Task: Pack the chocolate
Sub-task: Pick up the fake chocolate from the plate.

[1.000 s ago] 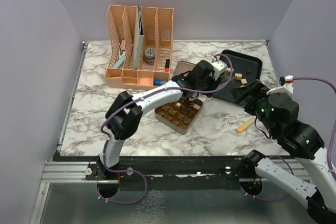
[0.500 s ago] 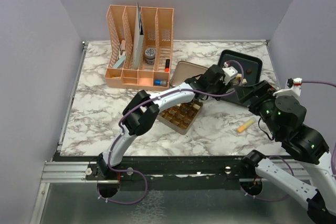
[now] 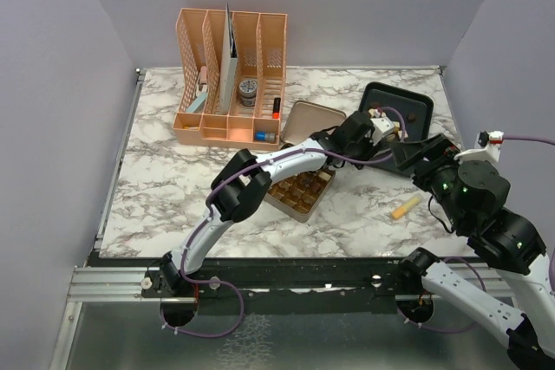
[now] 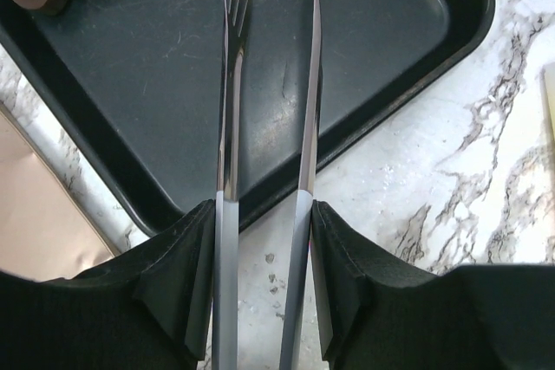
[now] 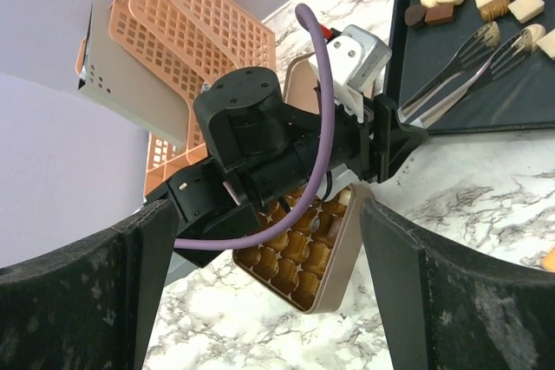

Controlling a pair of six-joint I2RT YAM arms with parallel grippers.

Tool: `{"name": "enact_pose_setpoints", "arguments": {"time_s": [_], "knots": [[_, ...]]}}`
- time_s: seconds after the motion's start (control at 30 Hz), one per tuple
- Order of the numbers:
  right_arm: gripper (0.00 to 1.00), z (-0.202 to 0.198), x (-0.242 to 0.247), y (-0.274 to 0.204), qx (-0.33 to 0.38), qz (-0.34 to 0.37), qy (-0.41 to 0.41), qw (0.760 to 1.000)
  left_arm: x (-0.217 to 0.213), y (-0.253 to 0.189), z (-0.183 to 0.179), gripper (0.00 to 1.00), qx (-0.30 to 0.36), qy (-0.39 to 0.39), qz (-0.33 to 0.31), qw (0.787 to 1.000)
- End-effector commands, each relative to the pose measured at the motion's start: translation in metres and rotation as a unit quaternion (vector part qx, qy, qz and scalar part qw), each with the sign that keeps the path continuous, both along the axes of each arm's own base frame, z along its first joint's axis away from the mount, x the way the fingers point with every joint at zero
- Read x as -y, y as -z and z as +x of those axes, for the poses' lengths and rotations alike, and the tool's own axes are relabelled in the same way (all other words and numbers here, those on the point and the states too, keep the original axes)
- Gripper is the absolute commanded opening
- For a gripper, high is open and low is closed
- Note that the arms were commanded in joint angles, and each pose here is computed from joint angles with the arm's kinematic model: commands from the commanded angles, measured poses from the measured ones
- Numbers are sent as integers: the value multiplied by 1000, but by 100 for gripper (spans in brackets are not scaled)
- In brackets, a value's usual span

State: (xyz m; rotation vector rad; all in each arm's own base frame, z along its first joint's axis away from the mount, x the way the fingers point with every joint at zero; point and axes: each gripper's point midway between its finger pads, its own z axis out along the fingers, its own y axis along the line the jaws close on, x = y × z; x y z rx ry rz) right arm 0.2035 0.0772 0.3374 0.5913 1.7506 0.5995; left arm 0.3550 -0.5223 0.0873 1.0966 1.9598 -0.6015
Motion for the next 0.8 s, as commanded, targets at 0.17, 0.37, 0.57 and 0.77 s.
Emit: {"name": "enact_pose_setpoints", "arguments": {"time_s": [0.17,0.37,0.57,0.77], "knots": [[90,-3,8,-11,15,19,17,1000,18,-6,13,47,37,-2,-9,999],[90,-5,9,-10,14,22,16,1000,19,6,14,46,34,-3,3,999],[90,-7,10,-7,13,27,16,999,22,-11,11,35,47,-2,-5,999],[90,-10,6,-3,15,32,2,999,22,-51,1,30,57,-3,-28,998]]}}
